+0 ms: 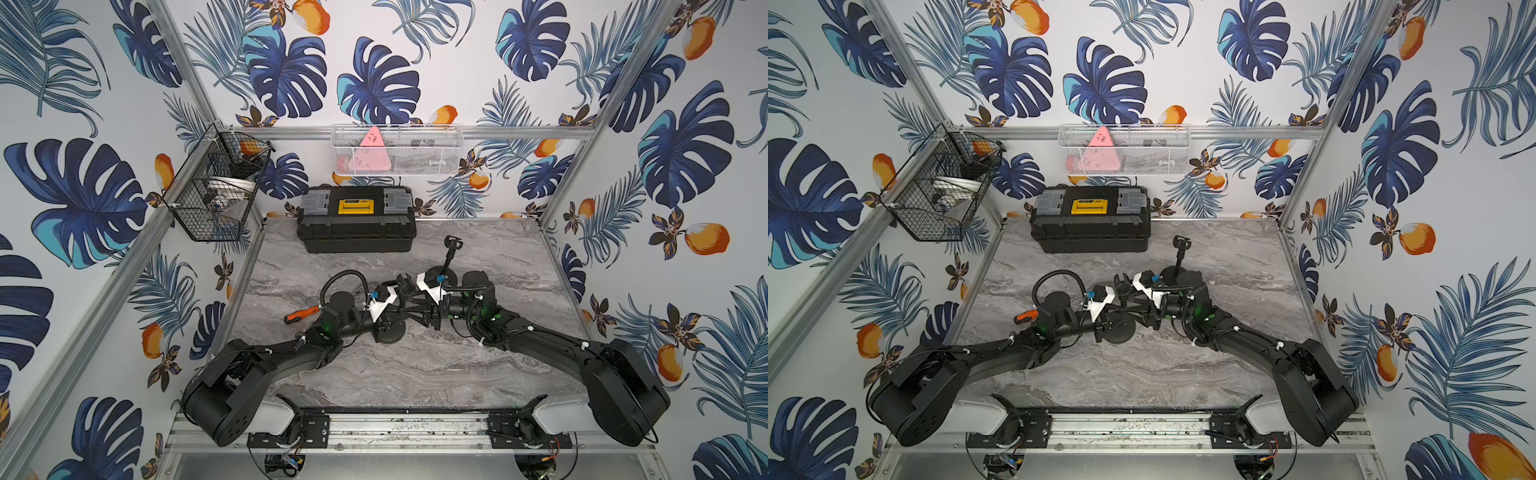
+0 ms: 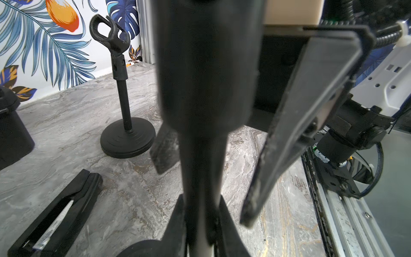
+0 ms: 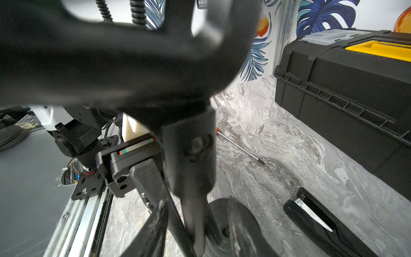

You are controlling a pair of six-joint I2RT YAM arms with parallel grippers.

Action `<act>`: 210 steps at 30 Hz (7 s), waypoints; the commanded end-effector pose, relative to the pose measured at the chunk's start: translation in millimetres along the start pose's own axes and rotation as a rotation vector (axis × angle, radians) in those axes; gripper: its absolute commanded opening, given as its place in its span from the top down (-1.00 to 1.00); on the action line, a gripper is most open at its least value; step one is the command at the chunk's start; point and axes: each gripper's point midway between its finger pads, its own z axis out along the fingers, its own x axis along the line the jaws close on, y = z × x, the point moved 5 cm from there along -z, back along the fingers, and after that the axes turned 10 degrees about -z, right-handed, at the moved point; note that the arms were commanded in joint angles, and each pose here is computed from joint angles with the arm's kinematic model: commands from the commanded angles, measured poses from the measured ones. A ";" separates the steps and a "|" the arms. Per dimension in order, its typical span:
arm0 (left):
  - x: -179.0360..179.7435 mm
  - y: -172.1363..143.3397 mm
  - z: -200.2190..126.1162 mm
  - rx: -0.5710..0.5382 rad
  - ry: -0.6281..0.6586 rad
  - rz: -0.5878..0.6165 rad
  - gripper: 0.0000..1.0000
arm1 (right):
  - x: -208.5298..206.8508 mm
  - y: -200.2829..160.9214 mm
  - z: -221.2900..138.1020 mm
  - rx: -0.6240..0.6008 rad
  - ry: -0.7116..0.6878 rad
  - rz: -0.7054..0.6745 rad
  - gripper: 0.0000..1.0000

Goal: Assemble a microphone stand
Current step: Hold the microphone stand pole at the microphone stand base.

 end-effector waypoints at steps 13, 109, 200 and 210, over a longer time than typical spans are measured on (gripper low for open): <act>-0.8 13.2 -0.6 -0.055 -0.001 0.010 0.88 | -0.8 11.0 6.5 -0.098 0.043 -0.040 0.84; 55.3 -87.8 -22.5 -0.021 0.342 -0.242 0.09 | -7.1 -108.5 71.9 -0.070 -0.089 -0.134 1.00; 26.0 -66.8 -21.4 -0.025 0.443 0.061 0.80 | -10.0 -70.8 14.4 -0.004 -0.186 0.059 -0.27; 28.6 -66.5 -16.0 -0.031 0.438 0.090 0.77 | -11.5 -75.0 11.6 0.011 -0.218 0.119 -0.31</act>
